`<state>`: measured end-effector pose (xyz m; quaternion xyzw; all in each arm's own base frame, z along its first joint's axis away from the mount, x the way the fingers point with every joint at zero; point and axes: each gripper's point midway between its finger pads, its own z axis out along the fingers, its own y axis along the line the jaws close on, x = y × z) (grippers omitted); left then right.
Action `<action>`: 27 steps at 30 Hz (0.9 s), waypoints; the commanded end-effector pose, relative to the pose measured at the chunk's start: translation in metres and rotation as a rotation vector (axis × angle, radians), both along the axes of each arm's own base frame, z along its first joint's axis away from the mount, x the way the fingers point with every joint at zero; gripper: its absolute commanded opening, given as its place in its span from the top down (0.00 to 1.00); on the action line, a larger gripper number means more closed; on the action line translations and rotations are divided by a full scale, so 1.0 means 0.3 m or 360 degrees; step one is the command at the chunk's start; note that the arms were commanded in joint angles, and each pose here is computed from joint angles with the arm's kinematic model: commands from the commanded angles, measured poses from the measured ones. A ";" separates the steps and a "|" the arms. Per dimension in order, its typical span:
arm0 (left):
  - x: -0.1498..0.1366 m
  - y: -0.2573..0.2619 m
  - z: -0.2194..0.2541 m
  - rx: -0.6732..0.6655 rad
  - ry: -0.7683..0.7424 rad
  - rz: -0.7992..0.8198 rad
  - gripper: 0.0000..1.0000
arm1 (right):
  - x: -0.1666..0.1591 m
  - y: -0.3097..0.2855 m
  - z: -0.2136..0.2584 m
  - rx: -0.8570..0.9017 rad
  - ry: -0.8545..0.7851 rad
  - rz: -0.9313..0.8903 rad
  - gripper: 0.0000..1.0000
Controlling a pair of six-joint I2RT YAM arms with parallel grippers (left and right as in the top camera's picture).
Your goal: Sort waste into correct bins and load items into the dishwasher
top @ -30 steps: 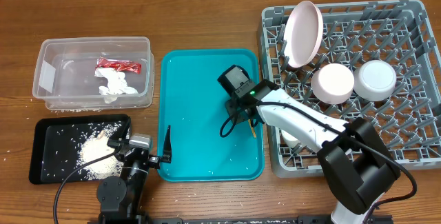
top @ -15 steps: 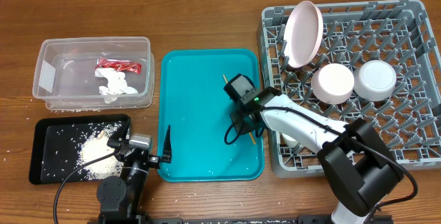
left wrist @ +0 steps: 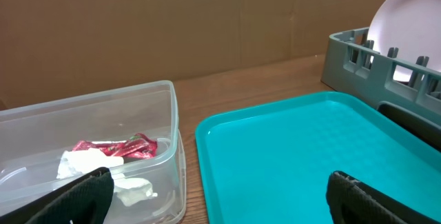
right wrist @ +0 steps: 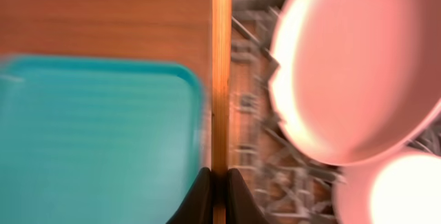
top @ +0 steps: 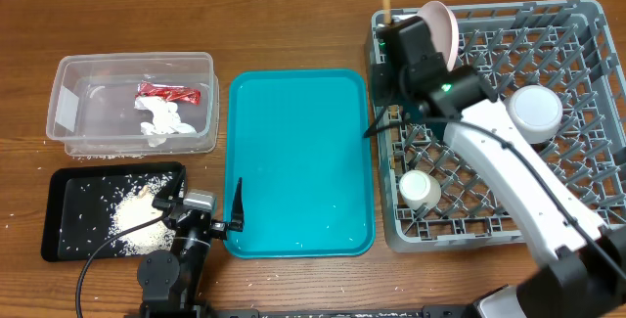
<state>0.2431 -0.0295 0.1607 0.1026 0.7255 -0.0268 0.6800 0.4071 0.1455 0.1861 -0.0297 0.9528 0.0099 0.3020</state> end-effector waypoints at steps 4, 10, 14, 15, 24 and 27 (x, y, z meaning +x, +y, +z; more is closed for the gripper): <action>0.000 0.003 0.000 0.0029 -0.0017 0.0002 0.00 | -0.025 -0.025 -0.229 -0.0127 0.0278 0.0098 0.87; 0.000 0.003 0.000 0.0029 -0.0017 0.0002 0.00 | -0.017 -0.009 -0.066 -0.0058 0.0131 0.0106 0.39; 0.000 0.003 0.000 0.0029 -0.0017 0.0002 0.00 | -0.104 0.023 0.164 0.0103 -0.0060 0.0196 0.39; 0.000 0.003 0.000 0.0029 -0.0017 0.0002 0.00 | -0.151 0.025 0.247 0.0164 -0.0133 0.0228 0.38; 0.000 0.003 0.000 0.0029 -0.0017 0.0002 0.00 | -0.479 -0.080 0.544 0.0328 -0.0401 0.0344 0.00; 0.000 0.003 0.000 0.0029 -0.0017 0.0002 0.00 | -0.544 -0.152 0.547 0.0236 -0.0406 0.0282 0.00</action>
